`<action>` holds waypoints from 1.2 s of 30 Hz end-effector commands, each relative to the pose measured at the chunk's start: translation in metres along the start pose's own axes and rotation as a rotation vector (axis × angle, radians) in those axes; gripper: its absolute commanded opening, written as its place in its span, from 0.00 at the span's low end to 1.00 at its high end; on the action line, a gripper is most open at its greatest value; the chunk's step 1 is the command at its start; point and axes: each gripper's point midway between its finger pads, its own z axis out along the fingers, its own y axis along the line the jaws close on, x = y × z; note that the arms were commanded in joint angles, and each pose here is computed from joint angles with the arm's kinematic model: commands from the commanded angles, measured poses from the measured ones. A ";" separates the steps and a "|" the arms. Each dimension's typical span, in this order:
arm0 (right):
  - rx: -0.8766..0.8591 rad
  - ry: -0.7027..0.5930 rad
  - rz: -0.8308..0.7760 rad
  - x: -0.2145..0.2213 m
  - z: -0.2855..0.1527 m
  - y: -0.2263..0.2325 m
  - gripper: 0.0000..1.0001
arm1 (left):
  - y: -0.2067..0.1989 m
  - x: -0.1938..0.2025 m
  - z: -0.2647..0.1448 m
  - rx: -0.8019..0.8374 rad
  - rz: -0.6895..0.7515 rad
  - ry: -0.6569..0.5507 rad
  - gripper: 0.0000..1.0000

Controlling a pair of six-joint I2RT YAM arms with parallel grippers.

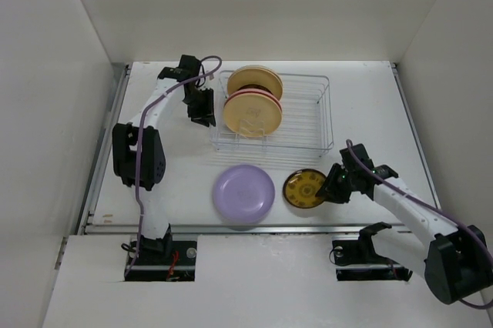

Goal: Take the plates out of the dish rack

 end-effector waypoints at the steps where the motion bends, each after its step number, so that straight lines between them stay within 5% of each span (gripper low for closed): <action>1: 0.007 -0.050 0.068 -0.012 0.008 0.000 0.38 | -0.009 -0.018 -0.041 -0.027 0.097 -0.120 0.24; 3: 0.028 -0.057 0.070 -0.013 0.010 -0.004 0.49 | -0.009 -0.018 -0.045 -0.043 0.130 -0.133 0.27; 8: 0.042 -0.057 0.072 -0.014 0.011 -0.006 0.55 | -0.024 -0.020 -0.054 -0.073 0.274 -0.176 0.40; 13: 0.008 -0.147 0.037 -0.032 -0.020 0.012 0.68 | -0.073 -0.042 -0.071 -0.138 0.623 -0.314 0.54; 16: 0.027 -0.223 0.014 -0.047 -0.048 0.018 0.79 | -0.079 -0.058 -0.066 -0.259 0.739 -0.349 0.53; 18: 0.011 -0.252 0.001 -0.052 -0.061 0.024 0.91 | -0.073 -0.071 -0.070 -0.328 0.725 -0.369 0.48; 26: -0.038 -0.488 -0.019 -0.099 -0.126 0.063 0.94 | -0.063 -0.083 -0.052 -0.397 0.713 -0.373 0.39; 33: 0.064 -0.681 -0.024 -0.191 -0.138 0.090 1.00 | -0.068 -0.076 -0.037 -0.337 0.728 -0.316 0.39; 36: 0.105 -0.664 -0.039 -0.227 -0.116 0.092 1.00 | -0.071 -0.067 -0.030 -0.297 0.736 -0.277 0.38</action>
